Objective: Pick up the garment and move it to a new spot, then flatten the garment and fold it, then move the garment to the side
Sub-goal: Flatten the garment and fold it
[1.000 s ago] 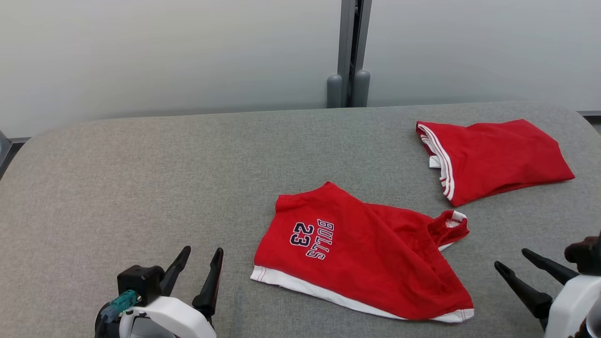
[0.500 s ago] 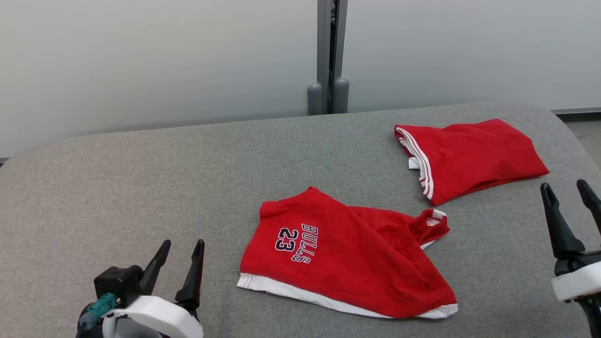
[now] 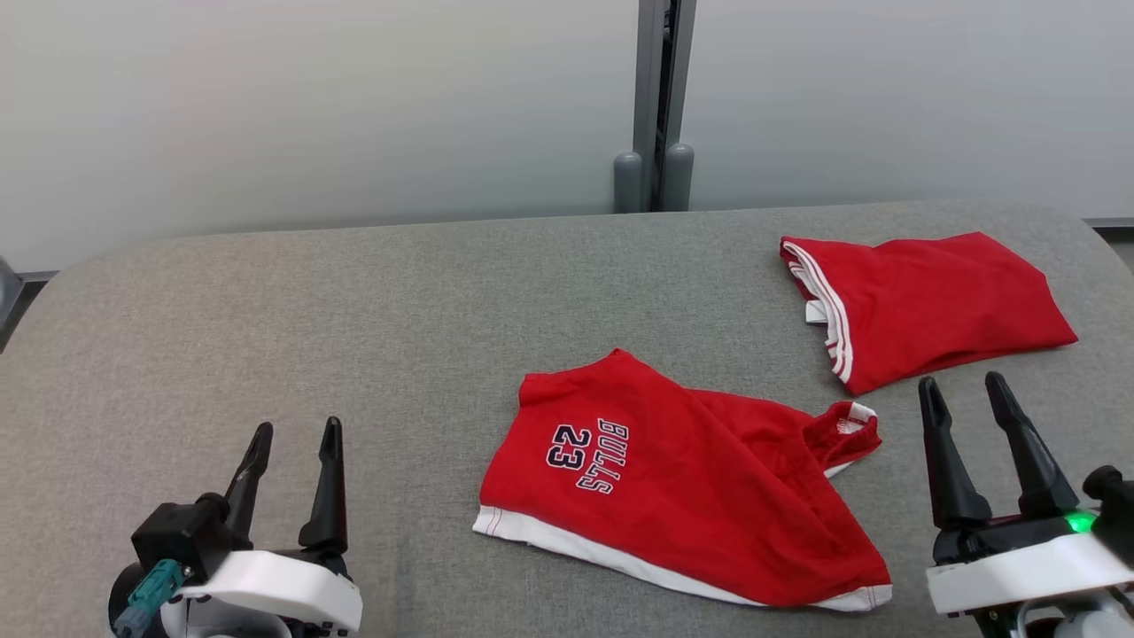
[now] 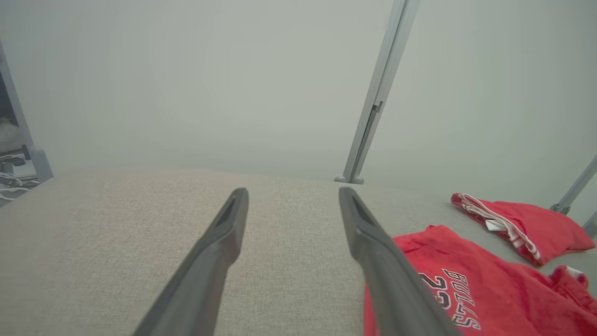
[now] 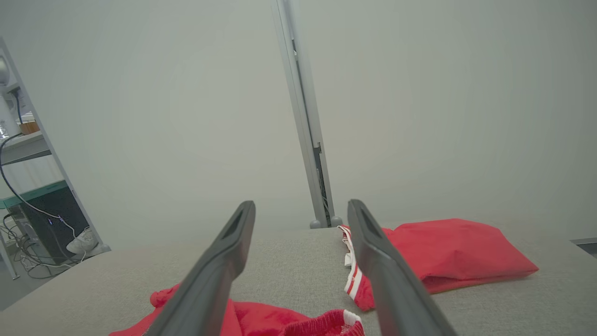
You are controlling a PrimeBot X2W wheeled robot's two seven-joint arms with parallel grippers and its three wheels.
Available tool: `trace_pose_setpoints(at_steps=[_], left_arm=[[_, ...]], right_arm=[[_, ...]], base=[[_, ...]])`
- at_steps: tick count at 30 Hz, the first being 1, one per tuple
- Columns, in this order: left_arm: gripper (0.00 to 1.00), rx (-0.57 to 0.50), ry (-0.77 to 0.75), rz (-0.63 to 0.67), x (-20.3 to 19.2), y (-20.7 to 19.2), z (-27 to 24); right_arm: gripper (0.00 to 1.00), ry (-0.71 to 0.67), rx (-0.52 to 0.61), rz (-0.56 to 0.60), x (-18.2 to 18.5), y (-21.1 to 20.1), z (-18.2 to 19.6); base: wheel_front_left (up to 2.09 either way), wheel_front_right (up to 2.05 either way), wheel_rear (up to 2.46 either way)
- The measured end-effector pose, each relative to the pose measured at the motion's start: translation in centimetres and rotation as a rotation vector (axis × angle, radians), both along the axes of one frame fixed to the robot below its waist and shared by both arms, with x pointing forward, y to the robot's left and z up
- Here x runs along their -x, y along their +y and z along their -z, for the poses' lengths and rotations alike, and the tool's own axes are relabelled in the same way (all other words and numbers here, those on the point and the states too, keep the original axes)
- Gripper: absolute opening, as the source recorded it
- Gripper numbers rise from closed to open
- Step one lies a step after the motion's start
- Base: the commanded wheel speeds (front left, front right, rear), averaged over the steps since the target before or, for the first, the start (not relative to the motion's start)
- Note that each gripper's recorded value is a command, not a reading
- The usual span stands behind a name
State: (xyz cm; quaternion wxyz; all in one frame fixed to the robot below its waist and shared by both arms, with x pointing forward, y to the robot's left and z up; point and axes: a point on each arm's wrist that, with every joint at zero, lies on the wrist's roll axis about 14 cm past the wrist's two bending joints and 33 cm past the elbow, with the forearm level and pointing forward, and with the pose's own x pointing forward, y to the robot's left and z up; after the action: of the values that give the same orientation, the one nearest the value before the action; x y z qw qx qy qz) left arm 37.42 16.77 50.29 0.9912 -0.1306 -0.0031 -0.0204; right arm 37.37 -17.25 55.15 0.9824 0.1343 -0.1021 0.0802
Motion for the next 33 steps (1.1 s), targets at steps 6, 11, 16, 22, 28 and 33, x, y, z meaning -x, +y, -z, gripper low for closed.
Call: trace_pose_setpoints(at_steps=[6, 11, 16, 22, 28, 33], left_arm=[[1.0, -0.071, -0.053, -0.06, 0.6, 1.5, -1.2], [1.0, -0.088, -0.054, -0.066, 1.1, 1.7, -0.9], [1.0, -0.106, -0.068, -0.06, 1.3, 1.5, -0.9], [1.0, -0.098, -0.065, -0.054, 1.5, 1.3, -0.6], [1.0, -0.1, -0.06, -0.05, 1.5, 1.3, -0.2], [1.0, -0.095, -0.035, -0.024, 1.5, 0.8, 0.7]], right_arm=[[1.0, 0.025, 0.019, -0.057, 0.4, 2.2, 1.0], [1.0, 0.021, 0.034, -0.068, 0.6, 2.7, 1.0], [1.0, 0.024, 0.055, -0.057, 0.7, 2.4, 1.2], [1.0, 0.024, 0.064, -0.046, 0.7, 2.0, 1.2], [1.0, 0.027, 0.064, -0.042, 0.8, 1.9, 1.3], [1.0, 0.038, 0.06, -0.032, 0.9, 1.6, 1.7]], base=[[0.0, 0.0, 0.0], [0.0, 0.0, 0.0], [0.0, 0.0, 0.0], [0.0, 0.0, 0.0], [0.0, 0.0, 0.0], [0.0, 0.0, 0.0]])
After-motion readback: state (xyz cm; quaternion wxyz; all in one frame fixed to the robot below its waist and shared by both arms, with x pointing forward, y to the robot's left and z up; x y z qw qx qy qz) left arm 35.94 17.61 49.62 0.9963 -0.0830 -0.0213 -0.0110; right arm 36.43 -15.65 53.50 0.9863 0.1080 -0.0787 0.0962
